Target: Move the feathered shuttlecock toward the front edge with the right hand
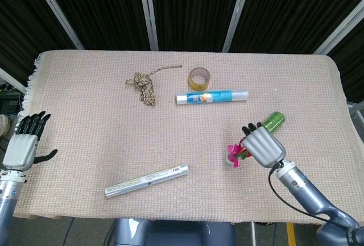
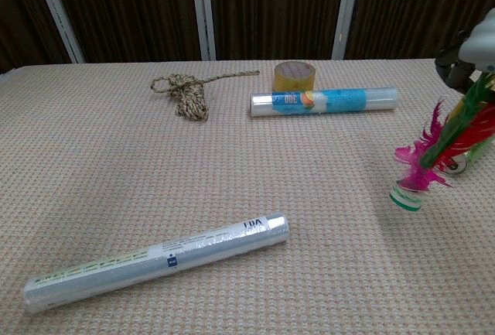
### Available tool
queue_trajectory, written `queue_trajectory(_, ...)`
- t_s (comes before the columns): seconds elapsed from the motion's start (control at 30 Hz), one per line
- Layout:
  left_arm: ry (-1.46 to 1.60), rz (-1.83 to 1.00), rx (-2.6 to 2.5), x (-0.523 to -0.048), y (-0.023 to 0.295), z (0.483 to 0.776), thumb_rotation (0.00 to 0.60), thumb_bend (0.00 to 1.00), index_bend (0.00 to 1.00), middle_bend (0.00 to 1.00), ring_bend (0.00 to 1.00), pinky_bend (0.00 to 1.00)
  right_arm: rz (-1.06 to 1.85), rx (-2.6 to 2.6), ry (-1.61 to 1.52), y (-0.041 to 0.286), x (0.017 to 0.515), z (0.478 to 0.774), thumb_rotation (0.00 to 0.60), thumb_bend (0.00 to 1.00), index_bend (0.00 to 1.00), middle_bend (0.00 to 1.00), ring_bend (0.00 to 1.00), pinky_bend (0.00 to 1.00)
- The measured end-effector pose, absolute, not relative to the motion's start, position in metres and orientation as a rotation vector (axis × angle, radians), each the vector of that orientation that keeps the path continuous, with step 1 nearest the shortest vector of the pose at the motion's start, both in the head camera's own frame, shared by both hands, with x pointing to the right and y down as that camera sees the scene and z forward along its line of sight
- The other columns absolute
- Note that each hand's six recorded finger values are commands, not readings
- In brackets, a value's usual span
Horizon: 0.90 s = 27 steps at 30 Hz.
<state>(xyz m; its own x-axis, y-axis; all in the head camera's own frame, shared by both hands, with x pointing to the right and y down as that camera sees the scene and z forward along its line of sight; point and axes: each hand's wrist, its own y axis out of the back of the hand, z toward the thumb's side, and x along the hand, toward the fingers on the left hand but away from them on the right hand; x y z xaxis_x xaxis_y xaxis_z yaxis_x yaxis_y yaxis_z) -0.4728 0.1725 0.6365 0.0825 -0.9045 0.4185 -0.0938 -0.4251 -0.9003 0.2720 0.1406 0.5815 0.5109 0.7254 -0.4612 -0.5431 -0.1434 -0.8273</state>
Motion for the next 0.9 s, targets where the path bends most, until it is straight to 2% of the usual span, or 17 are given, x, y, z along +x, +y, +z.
queue_trajectory(0.17,1.004,-1.409,-1.659,-0.472,0.174,0.636,0.600,0.19,0.00,0.00,0.00,0.00,1.140,-1.315,-0.180,0.161,0.281,0.575,0.600,0.35,0.78,0.42,0.40,0.66)
queue_trajectory(0.7,0.991,-1.404,-1.680,-0.469,0.176,0.638,0.600,0.19,0.00,0.00,0.00,0.00,1.139,-1.361,-0.181,0.202,0.288,0.591,0.600,0.34,0.75,0.39,0.38,0.66)
queue_trajectory(0.8,0.991,-1.407,-1.685,-0.469,0.175,0.639,0.600,0.19,0.00,0.00,0.00,0.00,1.145,-1.352,-0.190,0.208,0.291,0.589,0.600,0.31,0.71,0.37,0.36,0.66)
queue_trajectory(0.9,0.993,-1.405,-1.689,-0.470,0.175,0.639,0.600,0.19,0.00,0.00,0.00,0.00,1.155,-1.352,-0.201,0.217,0.295,0.587,0.600,0.28,0.57,0.31,0.31,0.65)
